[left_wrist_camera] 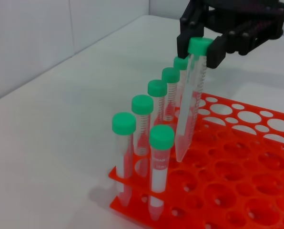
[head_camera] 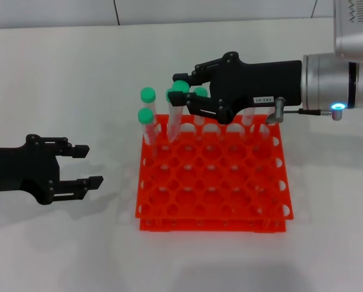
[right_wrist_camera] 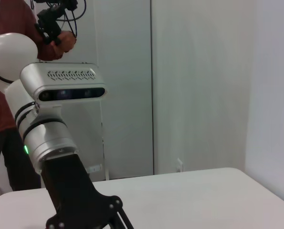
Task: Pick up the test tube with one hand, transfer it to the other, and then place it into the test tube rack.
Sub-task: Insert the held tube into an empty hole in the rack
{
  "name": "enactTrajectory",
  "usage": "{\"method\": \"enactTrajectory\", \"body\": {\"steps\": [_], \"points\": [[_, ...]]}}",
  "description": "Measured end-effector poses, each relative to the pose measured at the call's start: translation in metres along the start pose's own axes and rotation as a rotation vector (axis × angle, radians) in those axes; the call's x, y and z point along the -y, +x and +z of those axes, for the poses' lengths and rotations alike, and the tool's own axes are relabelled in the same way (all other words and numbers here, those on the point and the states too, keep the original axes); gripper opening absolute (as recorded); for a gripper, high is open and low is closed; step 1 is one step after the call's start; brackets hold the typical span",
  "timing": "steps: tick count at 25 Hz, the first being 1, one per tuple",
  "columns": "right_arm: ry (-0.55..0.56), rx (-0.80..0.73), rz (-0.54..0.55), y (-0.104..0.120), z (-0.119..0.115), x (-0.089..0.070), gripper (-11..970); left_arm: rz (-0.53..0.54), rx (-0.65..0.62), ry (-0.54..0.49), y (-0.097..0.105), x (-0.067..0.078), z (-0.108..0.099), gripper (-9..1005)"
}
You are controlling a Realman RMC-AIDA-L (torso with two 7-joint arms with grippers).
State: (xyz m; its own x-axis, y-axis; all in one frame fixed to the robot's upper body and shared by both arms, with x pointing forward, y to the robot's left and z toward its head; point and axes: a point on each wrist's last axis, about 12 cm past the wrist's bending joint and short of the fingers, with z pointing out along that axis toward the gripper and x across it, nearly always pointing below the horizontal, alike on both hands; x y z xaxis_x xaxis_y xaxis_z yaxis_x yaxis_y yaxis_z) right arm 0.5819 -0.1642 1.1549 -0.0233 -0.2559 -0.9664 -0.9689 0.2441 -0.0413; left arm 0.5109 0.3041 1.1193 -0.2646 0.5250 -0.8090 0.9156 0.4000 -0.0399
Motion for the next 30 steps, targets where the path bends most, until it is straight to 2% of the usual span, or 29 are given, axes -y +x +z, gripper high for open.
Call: {"method": "enactTrajectory", "body": {"steps": [13,30], "points": [[-0.006,-0.017,0.005,-0.001,0.012,0.004,285,-0.004,-0.001,0.004,0.002,0.001,0.001,643],[0.004,-0.025,0.001,-0.001,0.01,0.007,288,0.002,-0.001,0.007,0.003,0.001,0.001,644]]}}
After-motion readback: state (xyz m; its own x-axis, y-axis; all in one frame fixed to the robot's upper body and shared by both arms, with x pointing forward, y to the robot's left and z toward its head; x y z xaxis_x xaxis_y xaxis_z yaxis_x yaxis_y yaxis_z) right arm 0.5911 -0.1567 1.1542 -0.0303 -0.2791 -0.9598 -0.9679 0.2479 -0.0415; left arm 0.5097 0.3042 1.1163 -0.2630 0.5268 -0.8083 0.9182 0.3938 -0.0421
